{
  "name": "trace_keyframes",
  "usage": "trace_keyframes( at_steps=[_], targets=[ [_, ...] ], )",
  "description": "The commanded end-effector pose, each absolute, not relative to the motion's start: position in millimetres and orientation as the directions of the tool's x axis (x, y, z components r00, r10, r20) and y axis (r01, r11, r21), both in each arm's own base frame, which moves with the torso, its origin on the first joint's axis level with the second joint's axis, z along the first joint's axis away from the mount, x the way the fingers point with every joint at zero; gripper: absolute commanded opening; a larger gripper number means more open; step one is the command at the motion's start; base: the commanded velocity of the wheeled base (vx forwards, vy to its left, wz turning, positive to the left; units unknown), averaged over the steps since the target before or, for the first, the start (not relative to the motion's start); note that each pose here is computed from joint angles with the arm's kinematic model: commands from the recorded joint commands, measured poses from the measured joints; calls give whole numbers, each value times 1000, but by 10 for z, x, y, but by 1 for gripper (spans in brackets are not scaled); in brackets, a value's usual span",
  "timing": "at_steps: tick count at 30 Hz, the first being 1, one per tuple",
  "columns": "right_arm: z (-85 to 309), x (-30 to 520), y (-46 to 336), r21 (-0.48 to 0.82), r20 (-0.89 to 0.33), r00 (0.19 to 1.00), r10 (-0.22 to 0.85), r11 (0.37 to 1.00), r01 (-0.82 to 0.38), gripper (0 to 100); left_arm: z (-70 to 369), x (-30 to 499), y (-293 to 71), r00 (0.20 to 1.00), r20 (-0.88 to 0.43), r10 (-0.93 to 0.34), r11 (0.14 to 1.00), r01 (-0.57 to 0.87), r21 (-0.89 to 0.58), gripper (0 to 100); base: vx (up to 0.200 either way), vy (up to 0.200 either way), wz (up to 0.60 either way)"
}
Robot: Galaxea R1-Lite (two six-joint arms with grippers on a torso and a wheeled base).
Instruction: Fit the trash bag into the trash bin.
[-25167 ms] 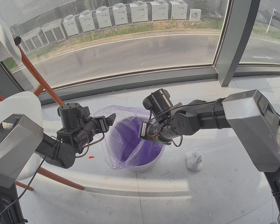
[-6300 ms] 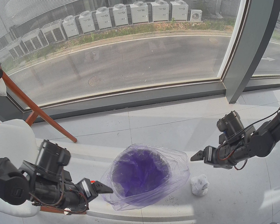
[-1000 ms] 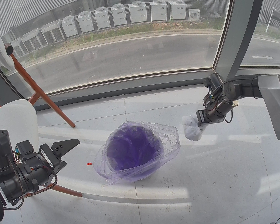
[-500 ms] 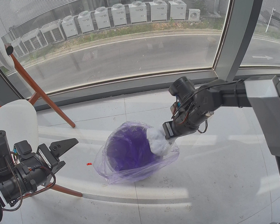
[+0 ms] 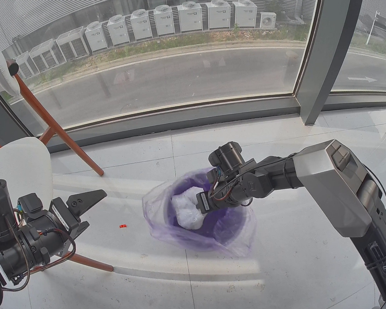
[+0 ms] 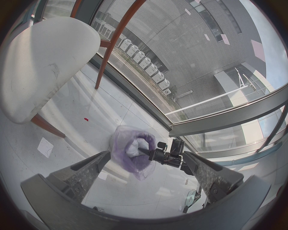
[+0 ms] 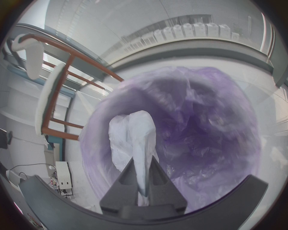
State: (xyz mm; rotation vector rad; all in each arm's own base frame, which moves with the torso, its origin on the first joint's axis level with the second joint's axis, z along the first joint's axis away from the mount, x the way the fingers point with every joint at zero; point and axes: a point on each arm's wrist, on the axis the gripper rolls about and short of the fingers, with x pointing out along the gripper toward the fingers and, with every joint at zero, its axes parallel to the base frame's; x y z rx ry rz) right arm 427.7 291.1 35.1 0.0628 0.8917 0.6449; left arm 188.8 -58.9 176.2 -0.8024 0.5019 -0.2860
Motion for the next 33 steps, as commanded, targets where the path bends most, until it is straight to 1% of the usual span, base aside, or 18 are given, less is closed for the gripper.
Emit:
trace_keyframes(
  at_steps=[1, 5, 9, 10, 15, 21, 23, 26, 28, 30, 32, 33],
  targets=[
    [695, 4324, 2847, 332, -620, 503, 602, 782, -527, 0, 1782, 1895, -591, 848, -310, -429, 663, 62, -746, 100, 0, 0, 0],
    [837, 4308, 2818, 325, -607, 516, 604, 781, -533, 0, 1786, 1897, -591, 850, -309, -428, 663, 63, -746, 100, 0, 0, 0],
    [851, 4305, 2816, 297, -606, 517, 605, 775, -558, 0, 1782, 1895, -590, 849, -310, -427, 664, 62, -745, 100, 0, 0, 0],
    [876, 4303, 2814, 297, -601, 520, 607, 774, -560, 100, 1778, 1893, -590, 849, -312, -427, 665, 61, -744, 100, 0, 0, 0],
    [930, 4296, 2818, 293, -589, 533, 608, 775, -560, 100, 1768, 1881, -586, 848, -315, -426, 668, 60, -742, 100, 0, 0, 0],
    [1096, 4279, 2775, 283, -570, 556, 604, 780, -557, 100, 1800, 1848, -576, 853, -299, -427, 664, 72, -744, 100, 0, 0, 0],
    [1226, 4306, 2672, 278, -552, 582, 596, 791, -546, 100, 1818, 1849, -572, 858, -292, -422, 664, 74, -744, 100, 0, 0, 0],
    [1435, 4271, 2574, 251, -547, 628, 554, 824, -508, 100, 1934, 1812, -548, 892, -223, -393, 654, 100, -750, 100, 0, 0, 0],
    [1707, 4188, 2340, 208, -588, 670, 454, 885, -417, 100, 2070, 1720, -460, 930, -113, -351, 645, 153, -749, 100, 0, 0, 0],
    [1912, 4073, 2092, 170, -651, 672, 353, 930, -324, 100, 2179, 1610, -396, 942, -35, -334, 638, 198, -744, 100, 0, 0, 0],
    [2120, 3848, 1738, 119, -762, 615, 205, 977, -178, 100, 2292, 1478, -323, 951, 30, -308, 654, 235, -719, 100, 0, 0, 0],
    [2221, 3652, 1587, 81, -828, 546, 129, 991, -111, 100, 2319, 1405, -279, 956, 53, -289, 674, 242, -697, 100, 0, 0, 0]
  ],
)
